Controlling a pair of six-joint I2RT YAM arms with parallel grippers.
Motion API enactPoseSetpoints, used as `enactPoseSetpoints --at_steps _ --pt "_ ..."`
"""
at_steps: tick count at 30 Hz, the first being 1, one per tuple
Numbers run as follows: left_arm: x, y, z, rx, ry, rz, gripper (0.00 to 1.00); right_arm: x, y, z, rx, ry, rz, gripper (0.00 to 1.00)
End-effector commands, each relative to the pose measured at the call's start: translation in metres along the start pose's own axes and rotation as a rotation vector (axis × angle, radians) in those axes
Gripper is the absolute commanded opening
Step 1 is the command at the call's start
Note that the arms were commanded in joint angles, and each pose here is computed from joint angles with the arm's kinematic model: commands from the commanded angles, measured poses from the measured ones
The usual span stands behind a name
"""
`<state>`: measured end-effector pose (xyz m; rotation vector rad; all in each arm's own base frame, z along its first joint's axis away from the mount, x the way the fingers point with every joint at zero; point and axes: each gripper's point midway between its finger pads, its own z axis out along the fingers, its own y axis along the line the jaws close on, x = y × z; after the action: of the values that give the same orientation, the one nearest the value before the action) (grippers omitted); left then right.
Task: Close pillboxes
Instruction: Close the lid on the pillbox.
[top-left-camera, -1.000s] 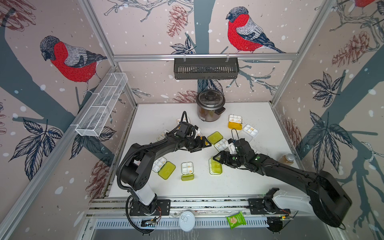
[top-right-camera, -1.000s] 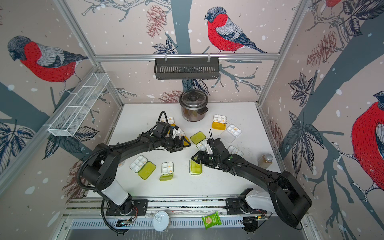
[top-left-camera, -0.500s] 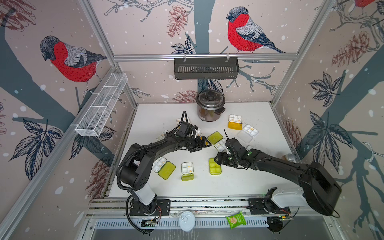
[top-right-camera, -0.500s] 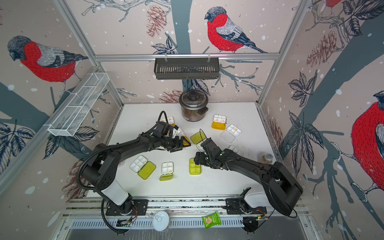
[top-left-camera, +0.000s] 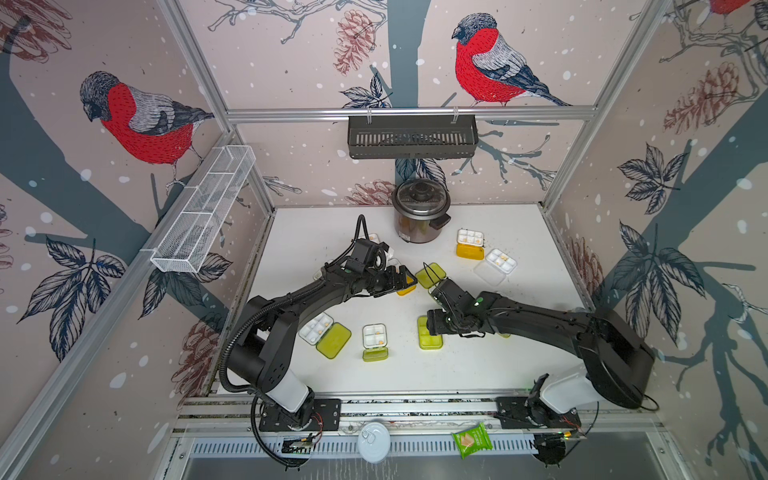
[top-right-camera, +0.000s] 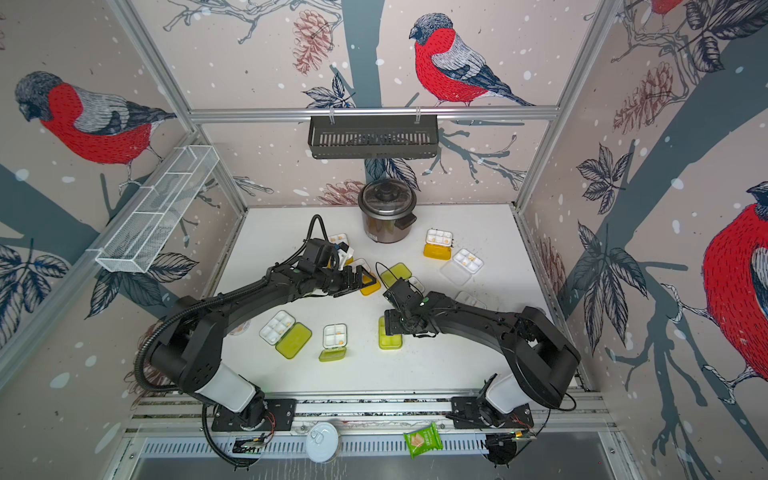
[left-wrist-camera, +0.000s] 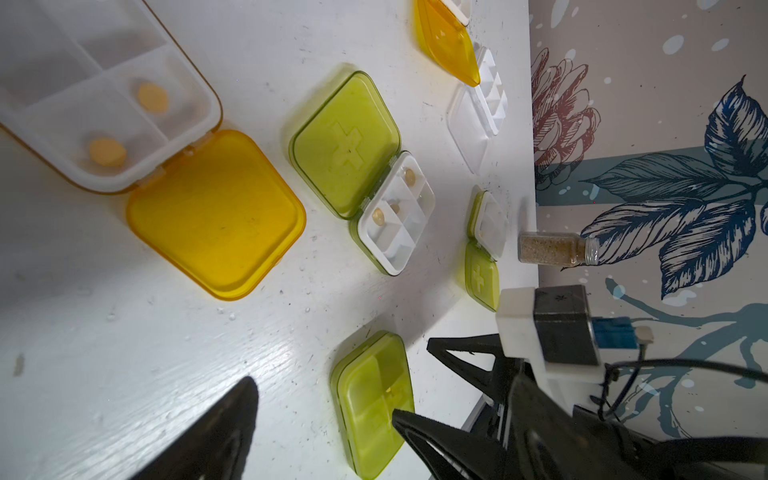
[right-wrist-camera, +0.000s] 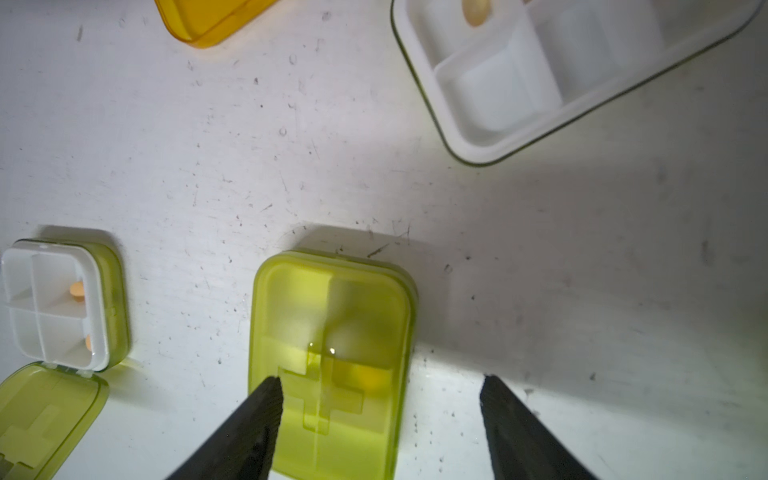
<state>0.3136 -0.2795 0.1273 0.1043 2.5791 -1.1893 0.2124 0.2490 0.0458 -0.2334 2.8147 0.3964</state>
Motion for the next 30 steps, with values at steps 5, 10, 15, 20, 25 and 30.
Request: enactPoseSetpoints --at_steps 5,10,15,20,25,30 --pt "0.000 0.001 0.000 0.002 0.002 -0.009 0.93 0.008 -0.007 0.006 0.054 0.023 -0.029 0.77" --pt "0.000 0.001 0.000 0.010 0.007 -0.014 0.93 0.013 -0.007 0.008 0.052 0.029 -0.026 0.77" --pt "0.000 0.001 0.001 0.011 0.008 -0.014 0.93 0.020 -0.009 0.013 0.063 0.043 -0.028 0.77" --pt "0.000 0.001 0.001 0.011 0.008 -0.016 0.93 0.024 -0.013 0.014 0.080 0.045 -0.030 0.77" --pt "0.000 0.002 0.001 0.010 0.007 -0.018 0.92 0.021 -0.009 0.013 0.072 0.035 -0.028 0.77" --pt "-0.004 0.003 -0.003 0.003 -0.008 -0.021 0.92 0.007 0.006 0.011 0.056 0.001 -0.027 0.81"
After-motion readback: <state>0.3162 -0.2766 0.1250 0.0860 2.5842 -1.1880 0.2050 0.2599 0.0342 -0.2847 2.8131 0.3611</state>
